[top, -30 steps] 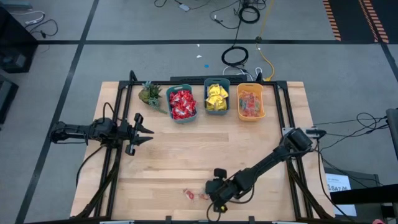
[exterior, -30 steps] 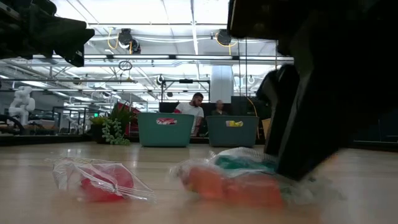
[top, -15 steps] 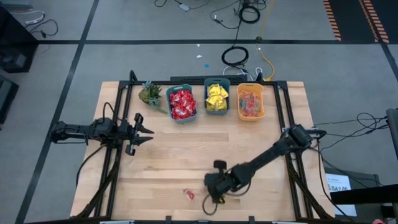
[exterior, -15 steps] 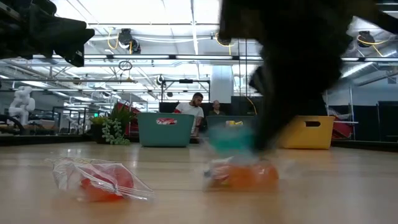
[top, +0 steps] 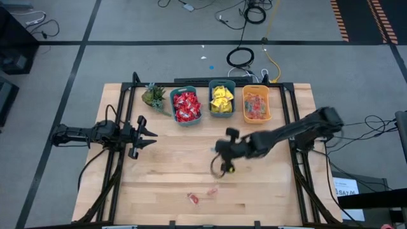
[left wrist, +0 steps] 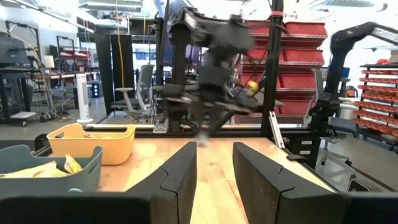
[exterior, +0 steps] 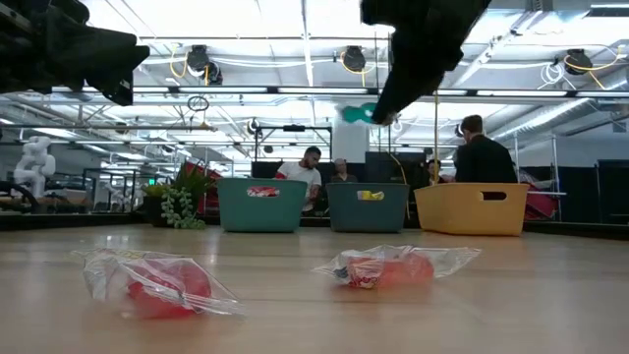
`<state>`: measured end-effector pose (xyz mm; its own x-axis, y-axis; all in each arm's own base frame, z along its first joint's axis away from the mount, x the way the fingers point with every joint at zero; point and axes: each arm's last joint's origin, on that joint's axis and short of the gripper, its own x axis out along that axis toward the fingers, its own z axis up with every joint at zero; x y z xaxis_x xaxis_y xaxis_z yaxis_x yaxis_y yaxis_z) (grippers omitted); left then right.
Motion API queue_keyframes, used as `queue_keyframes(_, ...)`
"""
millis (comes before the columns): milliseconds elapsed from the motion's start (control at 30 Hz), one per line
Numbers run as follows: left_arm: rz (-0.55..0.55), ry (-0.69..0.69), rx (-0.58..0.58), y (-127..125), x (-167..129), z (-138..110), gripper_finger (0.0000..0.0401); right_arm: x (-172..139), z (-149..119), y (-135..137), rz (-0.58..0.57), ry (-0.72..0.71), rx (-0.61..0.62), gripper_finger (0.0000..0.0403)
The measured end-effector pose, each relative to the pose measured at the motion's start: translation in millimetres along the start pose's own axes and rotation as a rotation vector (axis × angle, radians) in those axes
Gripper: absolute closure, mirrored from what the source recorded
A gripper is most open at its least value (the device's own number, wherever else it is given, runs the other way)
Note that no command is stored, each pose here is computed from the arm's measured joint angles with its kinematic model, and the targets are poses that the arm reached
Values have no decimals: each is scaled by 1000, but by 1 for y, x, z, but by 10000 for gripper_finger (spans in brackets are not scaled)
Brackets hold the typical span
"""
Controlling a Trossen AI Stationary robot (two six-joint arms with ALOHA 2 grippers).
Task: Sort candy
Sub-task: Put the blue gummy candy into the yellow bin, then put the orange gummy candy into the yellow bin
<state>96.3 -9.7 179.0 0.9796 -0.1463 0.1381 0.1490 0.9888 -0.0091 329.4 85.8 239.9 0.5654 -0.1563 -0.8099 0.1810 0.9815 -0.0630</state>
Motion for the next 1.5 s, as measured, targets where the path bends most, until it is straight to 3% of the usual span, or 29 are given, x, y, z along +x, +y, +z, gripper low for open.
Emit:
queue_keyframes(200, 0, 0, 0, 0, 0, 0, 287, -25, -36, -69, -42, -168, 184, 402)
queue_keyframes(367, 0, 0, 0, 0, 0, 0, 287, -44, -72, -125, -290, -255, 417, 398)
queue_keyframes(633, 0, 0, 0, 0, 0, 0, 287, -51, -103, -192, -536, -160, 690, 389)
queue_keyframes(833, 0, 0, 0, 0, 0, 0, 287, -39, -115, -227, -453, -13, 699, 331)
queue_keyframes(967, 0, 0, 0, 0, 0, 0, 287, -34, -121, -242, -473, 30, 696, 269)
queue_keyframes(1300, 0, 0, 0, 0, 0, 0, 287, -37, -121, -253, -537, 19, 602, 102)
queue_keyframes(1500, 0, 0, 0, 0, 0, 0, 287, -38, -122, -255, -583, 48, 529, 46)
